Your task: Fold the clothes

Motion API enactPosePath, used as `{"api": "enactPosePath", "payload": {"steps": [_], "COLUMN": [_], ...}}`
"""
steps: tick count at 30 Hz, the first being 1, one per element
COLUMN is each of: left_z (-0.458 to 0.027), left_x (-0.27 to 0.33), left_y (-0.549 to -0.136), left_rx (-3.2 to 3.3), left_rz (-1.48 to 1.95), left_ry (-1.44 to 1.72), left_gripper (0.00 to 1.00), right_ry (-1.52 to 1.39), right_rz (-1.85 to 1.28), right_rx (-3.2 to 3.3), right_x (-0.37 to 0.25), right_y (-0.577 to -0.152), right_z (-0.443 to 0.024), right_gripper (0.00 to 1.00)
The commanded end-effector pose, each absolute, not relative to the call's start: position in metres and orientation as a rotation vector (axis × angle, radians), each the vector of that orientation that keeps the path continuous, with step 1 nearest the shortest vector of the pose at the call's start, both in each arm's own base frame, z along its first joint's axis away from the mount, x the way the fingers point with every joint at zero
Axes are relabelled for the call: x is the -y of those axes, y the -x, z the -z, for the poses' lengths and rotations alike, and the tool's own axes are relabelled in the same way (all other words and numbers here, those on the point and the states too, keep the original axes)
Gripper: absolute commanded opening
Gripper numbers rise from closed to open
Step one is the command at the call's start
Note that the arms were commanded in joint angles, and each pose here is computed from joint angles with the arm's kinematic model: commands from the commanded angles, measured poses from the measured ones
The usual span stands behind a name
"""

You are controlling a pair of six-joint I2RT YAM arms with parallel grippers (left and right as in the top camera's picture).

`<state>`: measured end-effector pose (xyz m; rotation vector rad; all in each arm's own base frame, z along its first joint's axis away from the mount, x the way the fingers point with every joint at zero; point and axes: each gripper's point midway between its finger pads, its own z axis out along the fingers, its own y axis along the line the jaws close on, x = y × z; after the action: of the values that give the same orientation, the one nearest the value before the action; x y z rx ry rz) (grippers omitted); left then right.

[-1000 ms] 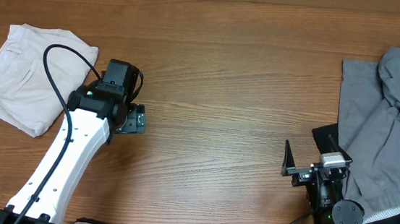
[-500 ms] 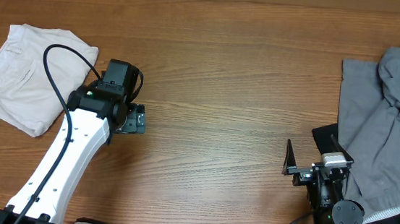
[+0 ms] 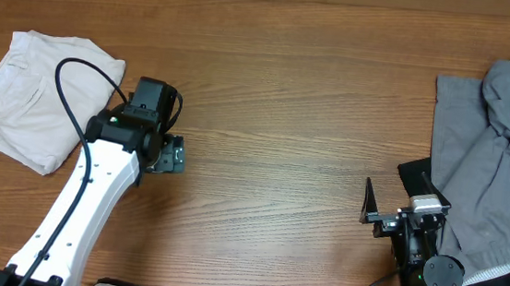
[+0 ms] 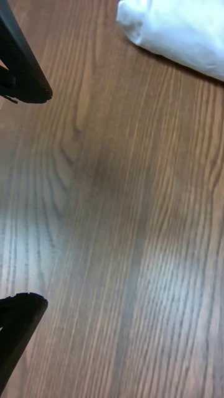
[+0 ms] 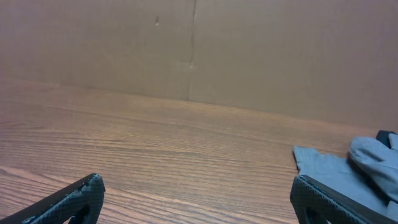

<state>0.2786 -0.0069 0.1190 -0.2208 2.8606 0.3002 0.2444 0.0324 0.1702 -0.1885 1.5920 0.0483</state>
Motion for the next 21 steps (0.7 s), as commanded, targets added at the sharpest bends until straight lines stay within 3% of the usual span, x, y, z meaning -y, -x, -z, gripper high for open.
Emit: {"api": "enactPosePath", "payload": {"steps": [1, 8, 21], "left_z": [-0.149, -0.224, -0.202], "left_x": [0.003, 0.01, 0.005], "left_y": [-0.282, -0.297, -0.254], "left_rx": [-2.727, -2.299, -1.843], "left_rz": [-0.232, 0.117, 0.109], "left_ry": [0.268, 0.111, 0.08], "left_gripper": [1.0, 1.0, 1.0], "right_ry": [0.183, 0.183, 0.183], "right_rz": [-0.038, -0.038, -0.039], "right_rx": [-1.584, -1.584, -1.584], "right_x": [-0.031, -0.031, -0.031], "right_y": [-0.244, -0.244, -0.244], "right_z": [-0.17, -0.17, -0.17], "right_gripper": [1.0, 1.0, 1.0]}}
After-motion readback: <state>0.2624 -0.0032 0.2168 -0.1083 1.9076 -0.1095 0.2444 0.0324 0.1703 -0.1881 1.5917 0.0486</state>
